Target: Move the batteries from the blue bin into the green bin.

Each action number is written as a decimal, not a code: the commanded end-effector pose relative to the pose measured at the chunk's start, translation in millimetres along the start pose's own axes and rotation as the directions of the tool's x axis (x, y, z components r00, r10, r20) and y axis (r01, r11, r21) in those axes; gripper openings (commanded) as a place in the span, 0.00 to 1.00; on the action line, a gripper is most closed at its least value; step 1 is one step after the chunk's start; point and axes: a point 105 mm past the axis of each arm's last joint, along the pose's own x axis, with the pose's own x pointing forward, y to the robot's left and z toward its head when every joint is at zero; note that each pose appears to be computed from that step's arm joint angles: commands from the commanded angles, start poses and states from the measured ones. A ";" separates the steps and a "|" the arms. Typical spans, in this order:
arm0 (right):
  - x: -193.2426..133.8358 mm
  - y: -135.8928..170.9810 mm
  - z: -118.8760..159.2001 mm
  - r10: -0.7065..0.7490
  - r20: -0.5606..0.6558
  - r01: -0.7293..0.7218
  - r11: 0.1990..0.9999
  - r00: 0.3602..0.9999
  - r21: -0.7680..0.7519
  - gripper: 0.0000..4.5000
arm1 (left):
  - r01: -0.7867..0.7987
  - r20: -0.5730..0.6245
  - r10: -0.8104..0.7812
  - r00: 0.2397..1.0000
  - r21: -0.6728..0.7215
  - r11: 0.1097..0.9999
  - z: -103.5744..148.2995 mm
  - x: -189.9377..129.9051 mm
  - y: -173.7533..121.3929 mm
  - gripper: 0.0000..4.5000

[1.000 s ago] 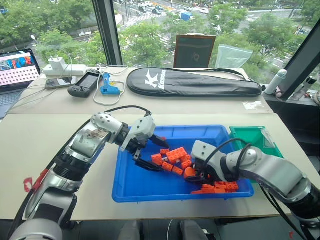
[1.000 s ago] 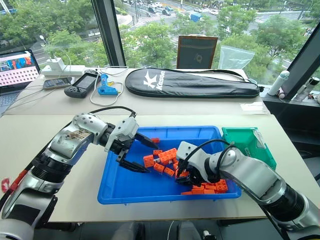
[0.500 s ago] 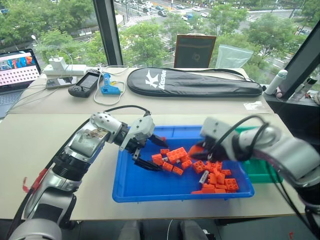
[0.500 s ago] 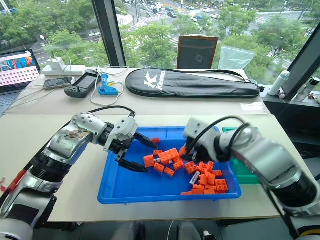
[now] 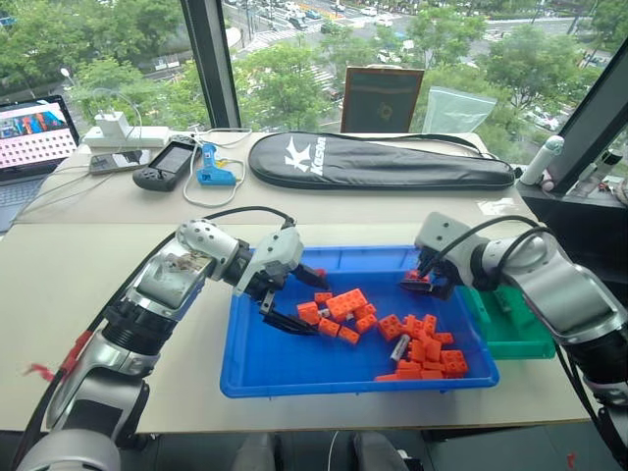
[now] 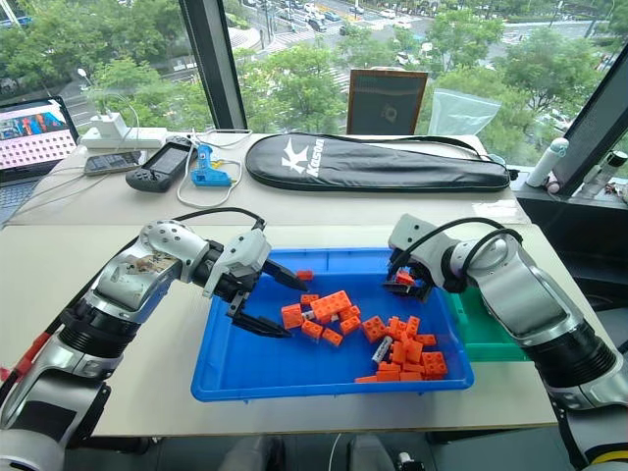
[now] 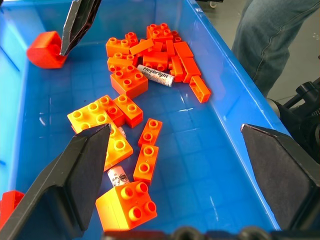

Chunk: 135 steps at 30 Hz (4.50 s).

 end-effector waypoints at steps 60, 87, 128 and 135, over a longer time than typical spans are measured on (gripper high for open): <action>-21.8 -11.2 10.4 -0.086 -0.029 0.084 0.994 0.996 -0.075 1.00 | 0.003 0.020 -0.004 1.000 0.056 0.998 10.1 7.5 -2.8 1.00; -0.5 77.5 -15.3 0.283 -0.170 -0.252 0.950 0.944 0.184 1.00 | 0.016 0.020 -0.018 1.000 0.062 0.998 6.8 8.2 -4.6 1.00; -6.0 64.2 7.5 0.181 -0.097 -0.153 0.957 0.979 0.245 0.56 | 0.004 0.030 -0.007 1.000 0.082 0.997 10.0 7.2 -0.6 1.00; -58.5 23.8 19.2 0.018 -0.017 -0.012 0.951 1.000 0.307 0.56 | -0.124 0.203 0.109 0.973 0.061 0.990 43.2 3.9 26.2 1.00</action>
